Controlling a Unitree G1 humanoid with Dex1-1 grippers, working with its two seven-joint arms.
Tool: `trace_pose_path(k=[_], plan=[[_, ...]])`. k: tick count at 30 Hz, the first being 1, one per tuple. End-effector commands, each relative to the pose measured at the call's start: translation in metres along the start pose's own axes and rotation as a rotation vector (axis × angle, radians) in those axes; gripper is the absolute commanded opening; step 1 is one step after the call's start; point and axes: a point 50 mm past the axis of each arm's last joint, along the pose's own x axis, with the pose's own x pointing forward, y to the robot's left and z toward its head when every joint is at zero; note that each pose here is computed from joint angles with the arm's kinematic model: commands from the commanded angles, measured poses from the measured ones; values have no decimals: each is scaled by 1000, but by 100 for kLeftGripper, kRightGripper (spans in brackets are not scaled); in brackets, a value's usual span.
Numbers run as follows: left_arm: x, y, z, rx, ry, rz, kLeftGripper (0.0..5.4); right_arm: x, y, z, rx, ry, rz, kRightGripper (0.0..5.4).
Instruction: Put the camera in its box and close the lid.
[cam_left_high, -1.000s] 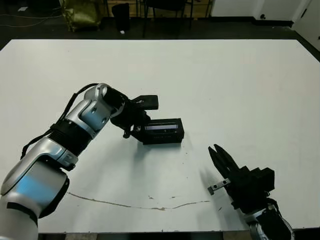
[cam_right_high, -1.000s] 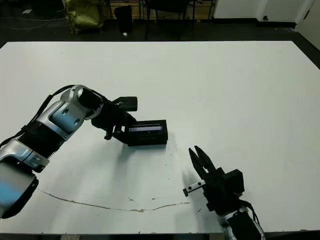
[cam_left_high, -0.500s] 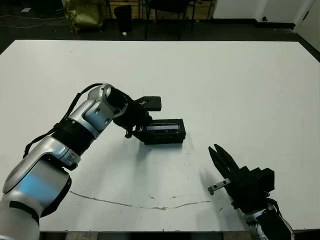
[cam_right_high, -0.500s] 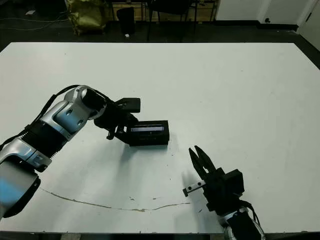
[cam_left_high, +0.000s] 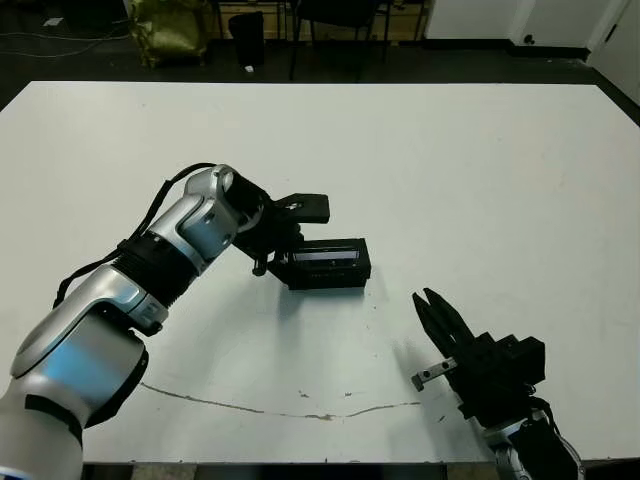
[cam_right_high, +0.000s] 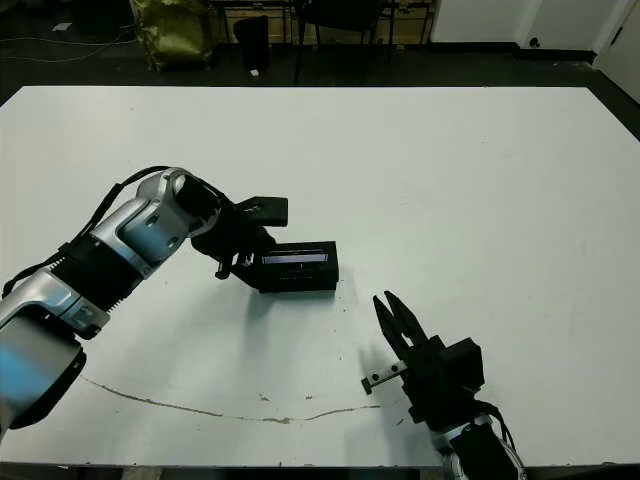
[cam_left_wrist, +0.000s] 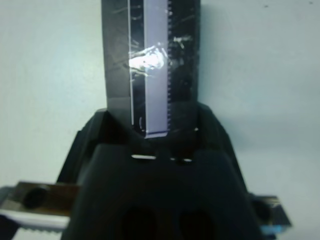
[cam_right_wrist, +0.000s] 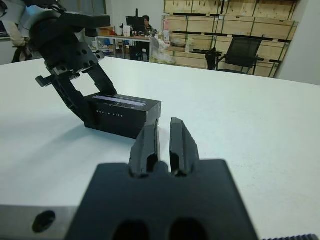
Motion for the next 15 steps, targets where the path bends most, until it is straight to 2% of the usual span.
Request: trace_pose_path(k=[1, 10, 12, 15], plan=[[31, -22, -30, -52, 149, -106, 227, -9, 4, -10, 13, 67, -14, 0], [36, -24, -23, 15, 157, -108, 227, -11, 6, -12, 44, 71, -22, 0], [38, -25, -23, -8, 160, -115, 226, -11, 5, -12, 39, 72, -24, 0], [38, -27, -22, 56, 176, -133, 290, -12, 5, -13, 33, 79, -27, 0]])
